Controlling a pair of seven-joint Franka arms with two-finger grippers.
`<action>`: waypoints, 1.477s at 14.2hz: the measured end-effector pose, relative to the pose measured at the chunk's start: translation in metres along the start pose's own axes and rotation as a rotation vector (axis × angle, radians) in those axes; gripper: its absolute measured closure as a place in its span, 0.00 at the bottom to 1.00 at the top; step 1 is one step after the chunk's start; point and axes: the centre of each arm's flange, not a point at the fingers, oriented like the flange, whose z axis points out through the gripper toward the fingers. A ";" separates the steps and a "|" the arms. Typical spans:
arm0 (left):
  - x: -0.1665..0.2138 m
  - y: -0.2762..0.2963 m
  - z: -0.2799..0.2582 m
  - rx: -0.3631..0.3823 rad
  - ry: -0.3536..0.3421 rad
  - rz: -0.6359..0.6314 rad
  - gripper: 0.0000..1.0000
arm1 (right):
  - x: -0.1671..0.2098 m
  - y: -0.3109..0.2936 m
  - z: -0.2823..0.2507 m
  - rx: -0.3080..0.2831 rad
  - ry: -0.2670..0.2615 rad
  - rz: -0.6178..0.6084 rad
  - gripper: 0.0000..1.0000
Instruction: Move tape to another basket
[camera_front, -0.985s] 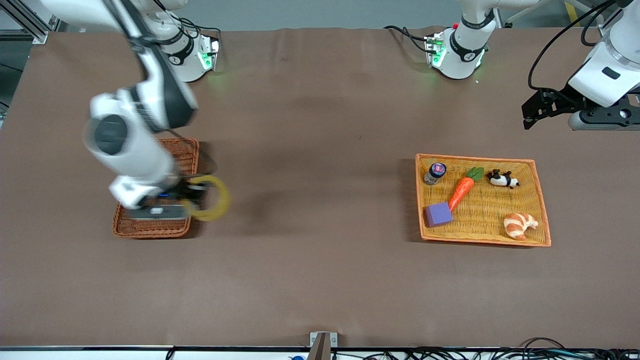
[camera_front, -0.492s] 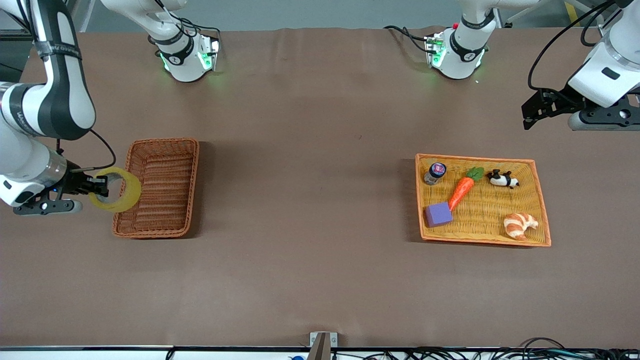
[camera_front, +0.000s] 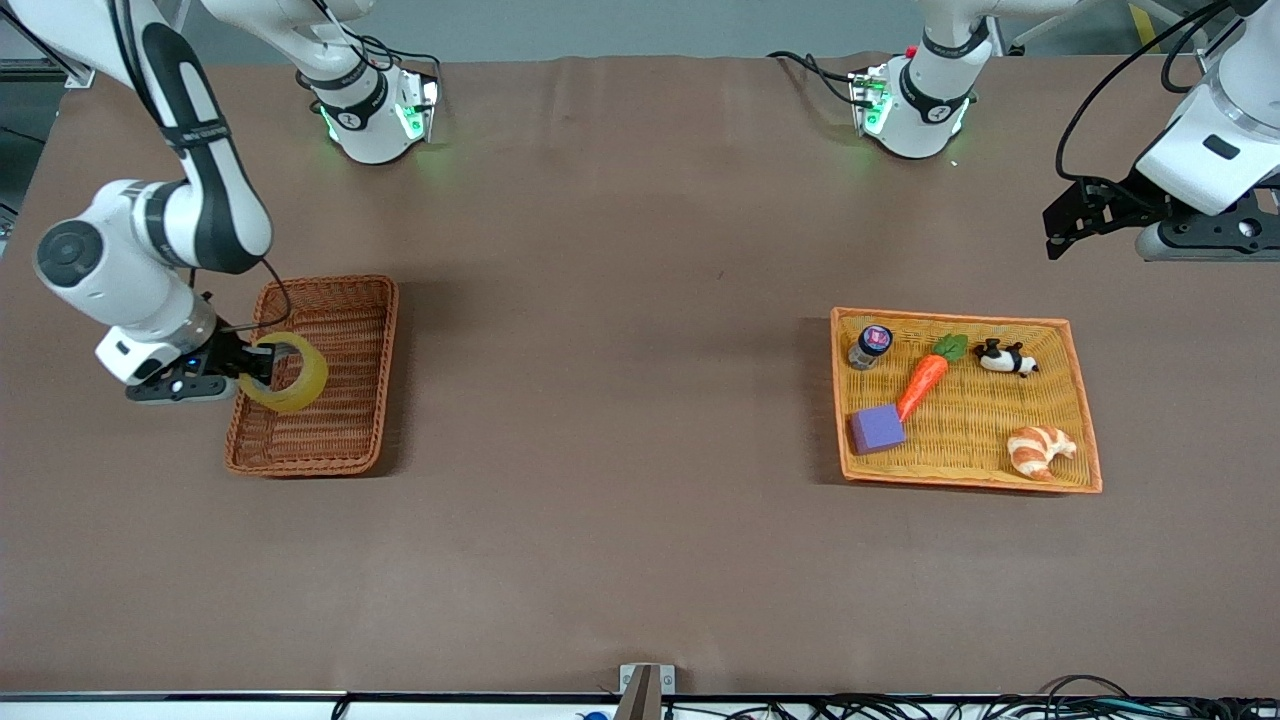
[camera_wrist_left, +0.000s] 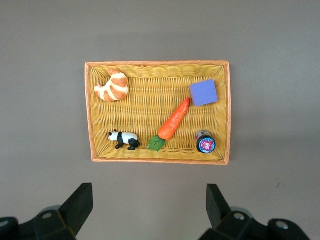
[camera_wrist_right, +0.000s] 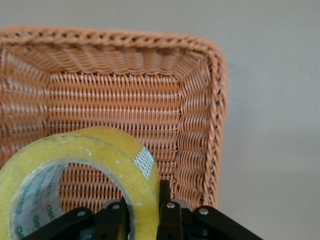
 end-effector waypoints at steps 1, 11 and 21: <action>0.000 0.000 0.000 0.000 0.000 0.000 0.00 | -0.006 -0.002 0.010 -0.002 0.005 -0.001 0.79; 0.000 0.000 0.000 0.000 0.000 0.000 0.00 | -0.021 -0.023 0.074 -0.011 -0.015 -0.041 0.63; 0.001 0.000 0.001 0.000 0.000 0.000 0.00 | 0.043 0.033 -0.130 0.017 -0.028 -0.019 0.00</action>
